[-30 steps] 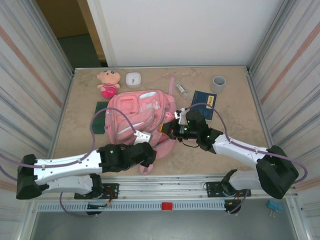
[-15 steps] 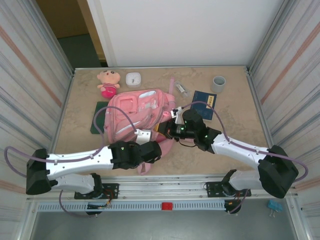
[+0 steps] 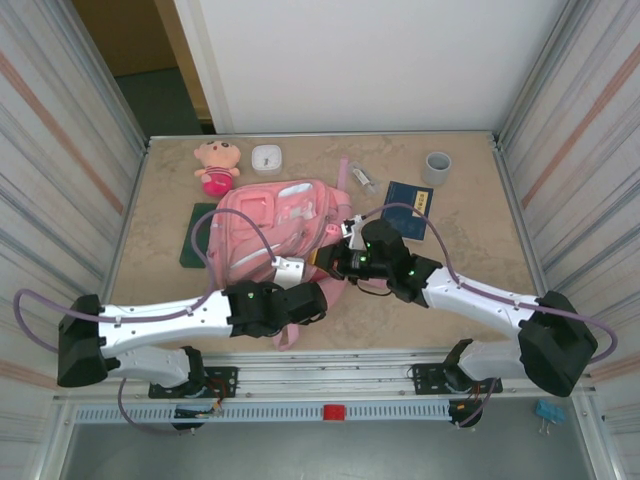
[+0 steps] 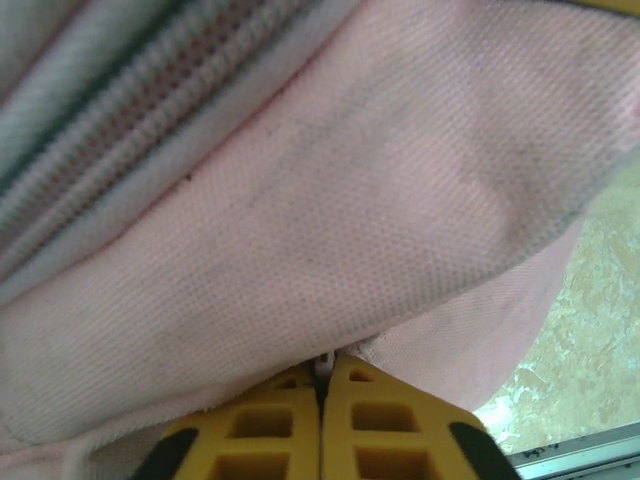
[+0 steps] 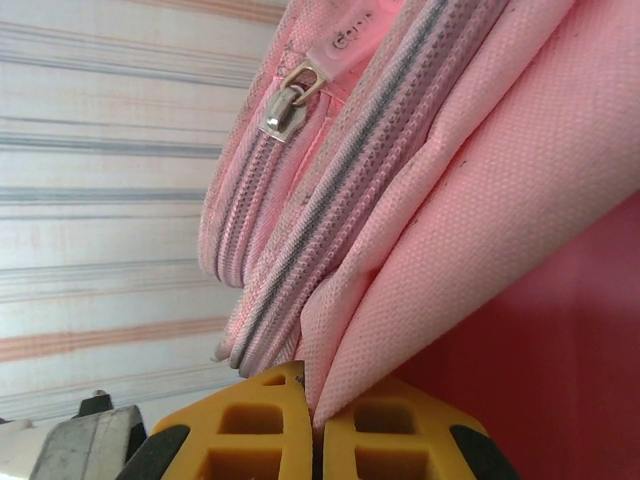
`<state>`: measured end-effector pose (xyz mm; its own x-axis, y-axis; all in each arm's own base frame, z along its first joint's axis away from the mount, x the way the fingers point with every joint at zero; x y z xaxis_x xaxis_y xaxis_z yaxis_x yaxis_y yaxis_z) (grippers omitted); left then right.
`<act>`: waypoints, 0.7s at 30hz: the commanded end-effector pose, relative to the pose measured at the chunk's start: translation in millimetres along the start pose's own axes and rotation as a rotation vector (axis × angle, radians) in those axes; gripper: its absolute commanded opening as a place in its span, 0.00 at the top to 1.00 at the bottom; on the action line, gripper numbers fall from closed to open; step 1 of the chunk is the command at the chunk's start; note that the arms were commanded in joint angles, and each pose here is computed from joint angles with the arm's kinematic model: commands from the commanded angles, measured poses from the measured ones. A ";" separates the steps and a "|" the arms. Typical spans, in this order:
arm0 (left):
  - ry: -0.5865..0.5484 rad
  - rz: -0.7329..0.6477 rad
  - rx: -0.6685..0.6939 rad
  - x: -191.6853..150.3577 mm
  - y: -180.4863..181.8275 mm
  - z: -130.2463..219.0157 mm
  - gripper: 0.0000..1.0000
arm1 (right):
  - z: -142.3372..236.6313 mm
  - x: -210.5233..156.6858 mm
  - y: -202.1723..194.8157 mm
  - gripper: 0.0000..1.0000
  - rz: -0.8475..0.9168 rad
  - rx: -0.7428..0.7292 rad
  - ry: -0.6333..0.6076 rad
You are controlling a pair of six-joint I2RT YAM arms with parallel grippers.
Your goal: Pack the student bag
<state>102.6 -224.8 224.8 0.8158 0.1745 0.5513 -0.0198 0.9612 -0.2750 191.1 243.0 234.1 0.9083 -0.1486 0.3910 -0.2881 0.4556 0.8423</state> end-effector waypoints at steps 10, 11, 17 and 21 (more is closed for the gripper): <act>-0.048 -0.040 -0.027 4.1 43.6 17.8 1.00 | 46.8 40.1 -13.3 0.96 0.061 0.012 -0.073; -0.049 -0.062 -0.079 3.2 42.7 17.8 1.00 | 48.3 42.2 -14.4 0.96 0.058 0.016 -0.073; -0.110 -0.038 -0.397 5.4 30.4 22.6 1.00 | 48.2 35.0 -18.2 0.58 -0.017 0.050 -0.099; -0.168 -0.021 -0.464 13.2 24.5 27.2 1.00 | 44.2 6.1 -28.4 0.33 -0.128 0.040 -0.133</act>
<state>91.2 -182.4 222.1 0.7718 0.1560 0.6164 0.2051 0.8565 -0.4736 202.9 188.2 227.2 0.9004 -0.2415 0.3618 -0.2290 0.4440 0.8663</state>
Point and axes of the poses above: each hand's point on the last joint's axis, 136 mm out from that joint toward the fingers, its own z axis back along the fingers, its own y axis along the line the jaws close on, x = y × z, the point moved 10 cm from there along z, back along the fingers, and after that the axes turned 15 degrees about z, right-handed, at the moved point
